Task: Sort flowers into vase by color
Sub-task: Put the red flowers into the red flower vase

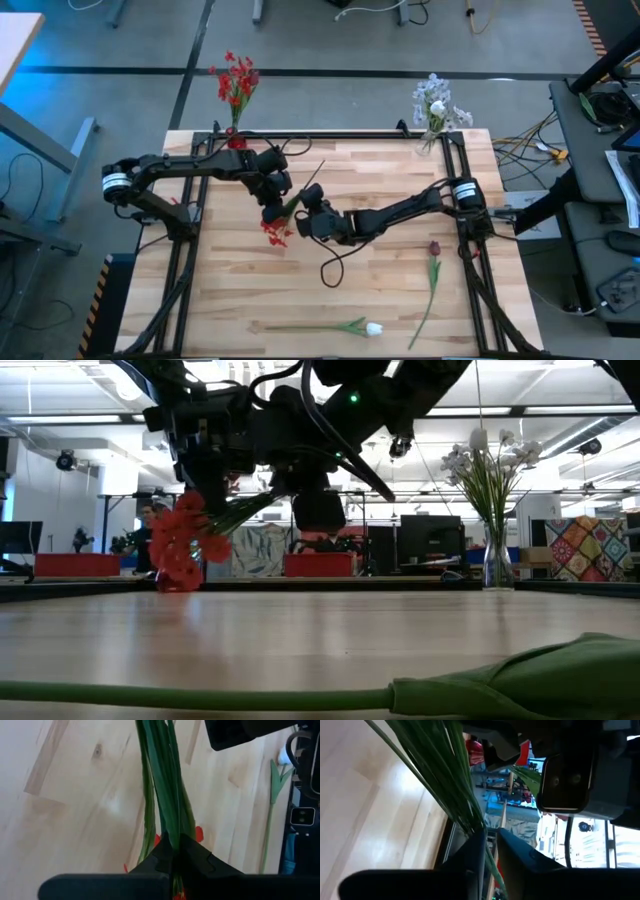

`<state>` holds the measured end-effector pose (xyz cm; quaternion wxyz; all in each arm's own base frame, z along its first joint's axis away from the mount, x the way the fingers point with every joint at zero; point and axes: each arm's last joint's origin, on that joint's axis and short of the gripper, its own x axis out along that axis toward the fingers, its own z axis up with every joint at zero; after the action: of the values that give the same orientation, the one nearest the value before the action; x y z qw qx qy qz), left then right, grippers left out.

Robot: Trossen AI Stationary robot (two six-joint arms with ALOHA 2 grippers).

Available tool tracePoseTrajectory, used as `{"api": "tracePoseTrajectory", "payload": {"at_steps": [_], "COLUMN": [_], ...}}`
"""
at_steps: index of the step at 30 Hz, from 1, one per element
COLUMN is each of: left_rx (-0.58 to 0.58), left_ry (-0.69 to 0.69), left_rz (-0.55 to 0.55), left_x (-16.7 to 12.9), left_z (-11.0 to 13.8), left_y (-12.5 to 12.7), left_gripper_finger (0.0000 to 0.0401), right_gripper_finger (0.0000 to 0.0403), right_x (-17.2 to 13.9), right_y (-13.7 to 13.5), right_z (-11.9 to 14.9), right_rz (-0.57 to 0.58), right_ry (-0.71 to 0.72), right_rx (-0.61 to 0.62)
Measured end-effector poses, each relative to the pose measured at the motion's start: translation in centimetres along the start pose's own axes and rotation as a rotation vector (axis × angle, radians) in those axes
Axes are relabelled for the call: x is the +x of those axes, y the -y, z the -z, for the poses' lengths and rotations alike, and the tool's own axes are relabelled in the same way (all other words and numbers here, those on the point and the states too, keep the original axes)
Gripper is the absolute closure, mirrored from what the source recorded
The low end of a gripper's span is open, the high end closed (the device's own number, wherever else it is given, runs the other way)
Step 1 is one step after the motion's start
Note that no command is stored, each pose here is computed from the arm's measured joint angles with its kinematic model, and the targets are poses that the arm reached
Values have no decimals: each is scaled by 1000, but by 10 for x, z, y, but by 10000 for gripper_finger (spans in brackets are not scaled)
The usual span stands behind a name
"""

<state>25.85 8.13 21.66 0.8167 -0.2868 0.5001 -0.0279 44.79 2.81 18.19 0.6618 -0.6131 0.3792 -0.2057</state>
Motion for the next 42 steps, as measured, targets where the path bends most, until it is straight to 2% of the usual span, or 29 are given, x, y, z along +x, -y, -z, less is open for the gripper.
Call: {"api": "tracePoseTrajectory", "payload": {"at_steps": [9,13,22,25,28,34,38,42], "left_rx": [38,66,168,194,205,185,163,132], "left_ry": [18,22,87,120,138,127,126,116], "left_rz": [4,-17,-41,-55,-88,-110,-106,-103], "left_x": [-1,-3,-22,-29,-34,-32,-29,-25], "left_z": [-2,-1,2,5,10,19,17,16], "left_y": [2,3,14,20,24,21,20,18], "left_gripper_finger": [401,384,321,318,333,394,394,399], "right_gripper_finger": [394,394,394,394,390,331,273,226], "right_x": [1,-2,-10,-10,-10,-17,-20,-19], "right_y": [-2,1,21,21,20,17,17,11], "right_z": [3,5,20,23,24,21,19,15], "right_rz": [-26,-85,-223,-230,-218,-211,-183,-166], "right_ry": [-8,57,226,222,186,147,128,127], "right_rx": [1,85,344,371,385,349,305,178]}}
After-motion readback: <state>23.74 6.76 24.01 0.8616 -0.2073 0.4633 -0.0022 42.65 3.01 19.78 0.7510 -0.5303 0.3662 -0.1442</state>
